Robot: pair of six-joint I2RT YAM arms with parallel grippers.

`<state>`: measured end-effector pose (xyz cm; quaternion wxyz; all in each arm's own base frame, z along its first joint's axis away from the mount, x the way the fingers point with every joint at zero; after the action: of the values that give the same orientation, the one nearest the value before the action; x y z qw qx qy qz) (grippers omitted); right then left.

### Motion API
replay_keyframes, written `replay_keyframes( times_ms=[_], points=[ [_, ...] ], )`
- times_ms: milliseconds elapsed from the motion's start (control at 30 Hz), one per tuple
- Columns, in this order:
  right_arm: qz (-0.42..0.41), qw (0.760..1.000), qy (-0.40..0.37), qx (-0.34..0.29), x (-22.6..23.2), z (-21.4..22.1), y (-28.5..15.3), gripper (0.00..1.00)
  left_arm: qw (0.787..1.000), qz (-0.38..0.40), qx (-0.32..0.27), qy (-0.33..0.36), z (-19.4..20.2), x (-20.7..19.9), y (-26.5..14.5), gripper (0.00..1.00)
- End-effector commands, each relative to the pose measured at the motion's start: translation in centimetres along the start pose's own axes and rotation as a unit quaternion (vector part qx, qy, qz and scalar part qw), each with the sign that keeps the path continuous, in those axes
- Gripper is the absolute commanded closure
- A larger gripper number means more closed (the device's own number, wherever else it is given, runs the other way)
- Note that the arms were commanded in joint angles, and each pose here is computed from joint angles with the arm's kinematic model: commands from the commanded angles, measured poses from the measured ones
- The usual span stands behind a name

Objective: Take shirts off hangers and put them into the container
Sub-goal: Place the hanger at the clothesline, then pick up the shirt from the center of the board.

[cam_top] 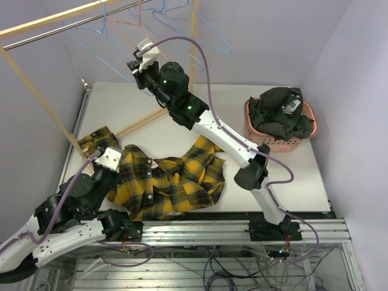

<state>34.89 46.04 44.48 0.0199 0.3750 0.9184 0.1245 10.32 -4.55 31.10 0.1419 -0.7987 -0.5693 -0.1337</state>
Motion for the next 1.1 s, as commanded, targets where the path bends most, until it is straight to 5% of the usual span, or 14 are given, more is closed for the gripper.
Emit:
replay_keyframes(
  times_ms=[0, 100, 267, 400, 667, 767, 1067],
  points=[
    [-0.007, 1.000, 0.001, -0.016, 0.3, -0.5, 0.2, 1.00, 1.000, 0.000, -0.013, -0.009, -0.4, -0.1, 0.1, 0.90],
    [-0.013, 1.000, 0.000, -0.003, 0.4, -0.4, -0.4, 0.90, 1.000, 0.000, -0.012, -0.009, -0.4, -0.1, 0.2, 0.90],
    [-0.025, 0.999, -0.011, 0.037, 0.3, -0.9, -2.7, 0.51, 1.000, -0.001, -0.011, -0.008, -0.3, -0.1, 0.2, 0.84],
    [-0.041, 0.998, -0.003, 0.048, 0.4, -3.5, -7.0, 0.37, 1.000, -0.003, -0.008, -0.007, -0.3, -0.2, 0.3, 0.81],
    [-0.094, 0.981, 0.043, 0.164, 0.6, -1.5, -16.2, 0.31, 1.000, 0.000, -0.002, 0.001, -0.2, -0.5, 0.6, 0.81],
    [-0.102, 0.967, 0.068, 0.223, 0.8, 2.3, -19.4, 0.15, 1.000, 0.000, 0.000, 0.004, -0.2, -0.6, 0.6, 0.81],
    [-0.095, 0.925, 0.168, 0.329, 2.2, 15.1, -26.0, 0.04, 1.000, 0.000, 0.000, 0.003, -0.2, -0.6, 0.6, 0.82]
  ],
)
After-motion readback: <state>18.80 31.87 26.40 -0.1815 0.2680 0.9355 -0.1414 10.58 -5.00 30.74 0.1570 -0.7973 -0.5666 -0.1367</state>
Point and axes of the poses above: each gripper's point midway between its finger pads, its own y axis out along the fingers, its own x axis along the line the jaws close on, z = x × y, the point moved 8 cm from there along -y, back along the fingers, and after that the axes turned 11 degrees about y, right-handed, at the moved point
